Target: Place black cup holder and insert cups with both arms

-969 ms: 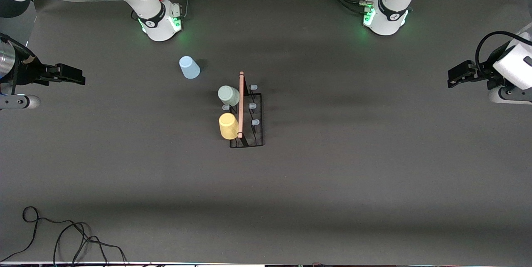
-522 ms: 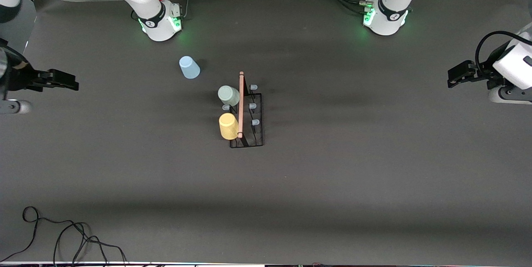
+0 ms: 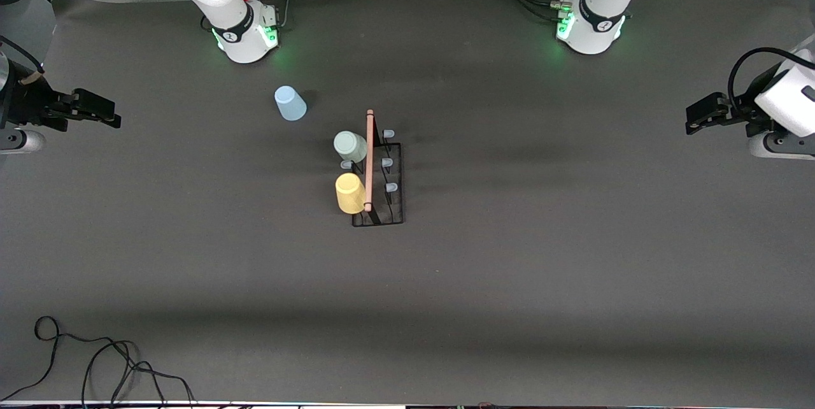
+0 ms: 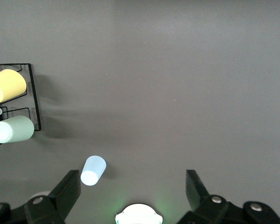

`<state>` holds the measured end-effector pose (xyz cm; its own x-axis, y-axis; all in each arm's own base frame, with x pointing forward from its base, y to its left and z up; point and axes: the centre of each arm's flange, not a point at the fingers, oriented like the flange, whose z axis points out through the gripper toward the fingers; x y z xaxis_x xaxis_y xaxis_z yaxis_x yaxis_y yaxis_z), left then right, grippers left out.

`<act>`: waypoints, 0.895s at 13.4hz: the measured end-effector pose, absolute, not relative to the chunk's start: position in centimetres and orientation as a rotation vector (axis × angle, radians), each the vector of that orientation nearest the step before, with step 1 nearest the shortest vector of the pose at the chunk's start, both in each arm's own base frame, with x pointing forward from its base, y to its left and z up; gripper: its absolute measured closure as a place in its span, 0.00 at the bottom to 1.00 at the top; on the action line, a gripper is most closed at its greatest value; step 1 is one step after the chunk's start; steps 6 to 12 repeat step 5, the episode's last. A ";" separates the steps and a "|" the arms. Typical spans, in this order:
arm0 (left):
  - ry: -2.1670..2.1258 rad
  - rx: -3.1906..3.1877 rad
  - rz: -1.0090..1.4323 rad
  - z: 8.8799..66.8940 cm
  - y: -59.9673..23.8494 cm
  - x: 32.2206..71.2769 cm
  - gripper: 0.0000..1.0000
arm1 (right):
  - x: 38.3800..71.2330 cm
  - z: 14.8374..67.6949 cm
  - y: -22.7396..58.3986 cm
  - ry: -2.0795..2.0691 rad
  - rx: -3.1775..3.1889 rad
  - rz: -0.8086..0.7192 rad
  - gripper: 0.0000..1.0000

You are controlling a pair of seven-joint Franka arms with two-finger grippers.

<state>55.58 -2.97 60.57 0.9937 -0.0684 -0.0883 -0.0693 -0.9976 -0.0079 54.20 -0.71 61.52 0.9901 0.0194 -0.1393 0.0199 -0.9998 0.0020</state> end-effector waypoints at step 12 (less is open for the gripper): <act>0.108 -3.126 0.138 60.6 -3.0 55.6 0.00 | 54.3 61.3 -0.7 0.031 3.130 -0.216 0.00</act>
